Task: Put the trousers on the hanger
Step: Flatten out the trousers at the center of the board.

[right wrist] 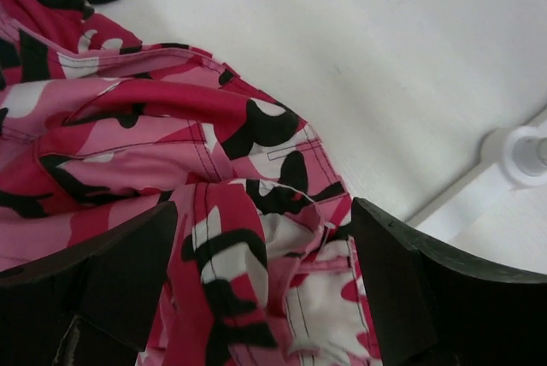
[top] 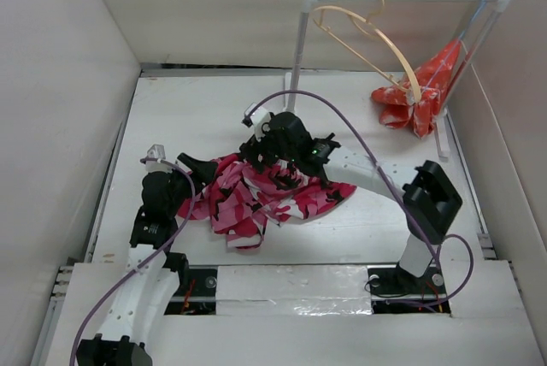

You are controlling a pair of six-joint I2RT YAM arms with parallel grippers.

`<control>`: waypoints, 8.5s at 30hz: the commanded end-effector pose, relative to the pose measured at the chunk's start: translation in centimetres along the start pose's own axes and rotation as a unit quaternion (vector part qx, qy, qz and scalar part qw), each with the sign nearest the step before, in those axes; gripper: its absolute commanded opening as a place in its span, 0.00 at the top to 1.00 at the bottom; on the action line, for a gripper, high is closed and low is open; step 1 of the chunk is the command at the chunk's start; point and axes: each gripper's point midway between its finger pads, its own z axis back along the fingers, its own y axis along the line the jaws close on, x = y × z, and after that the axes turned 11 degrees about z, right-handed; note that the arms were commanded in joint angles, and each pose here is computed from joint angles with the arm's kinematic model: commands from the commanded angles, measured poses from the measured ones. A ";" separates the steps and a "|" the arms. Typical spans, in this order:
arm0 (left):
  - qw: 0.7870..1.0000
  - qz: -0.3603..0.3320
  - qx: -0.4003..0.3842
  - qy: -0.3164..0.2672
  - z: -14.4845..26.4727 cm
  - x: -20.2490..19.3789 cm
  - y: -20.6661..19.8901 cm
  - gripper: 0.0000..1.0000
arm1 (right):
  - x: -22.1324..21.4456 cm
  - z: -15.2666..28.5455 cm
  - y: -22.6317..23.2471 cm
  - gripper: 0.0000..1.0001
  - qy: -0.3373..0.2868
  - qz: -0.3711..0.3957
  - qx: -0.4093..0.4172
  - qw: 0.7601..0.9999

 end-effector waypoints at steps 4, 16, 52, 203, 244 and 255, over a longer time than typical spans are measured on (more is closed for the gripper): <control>0.999 0.003 0.045 -0.017 -0.3 -0.6 3.0 0.30 | -0.3 -2.4 2.1 0.25 0.011 0.004 0.062 0.998; 0.997 -0.009 0.081 -0.008 -1.7 -1.5 5.3 0.29 | -3.2 13.1 -4.6 1.00 -0.025 -0.068 -0.085 0.994; 0.995 0.000 0.019 -0.097 -10.2 7.7 -6.4 1.00 | -17.9 20.9 10.3 0.79 0.114 -0.225 0.061 0.966; 0.977 -0.043 -0.117 -0.173 8.6 7.7 -14.8 0.54 | 7.4 -5.8 14.2 0.96 -0.161 -0.238 0.038 0.957; 0.990 -0.090 -0.029 0.103 2.3 -9.2 -1.0 0.37 | -7.6 0.7 -9.3 1.00 -0.196 -0.477 -0.026 0.856; 0.991 -0.078 0.060 0.086 1.9 -9.2 2.8 0.39 | -7.6 0.9 -9.1 1.00 -0.198 -0.472 -0.011 0.859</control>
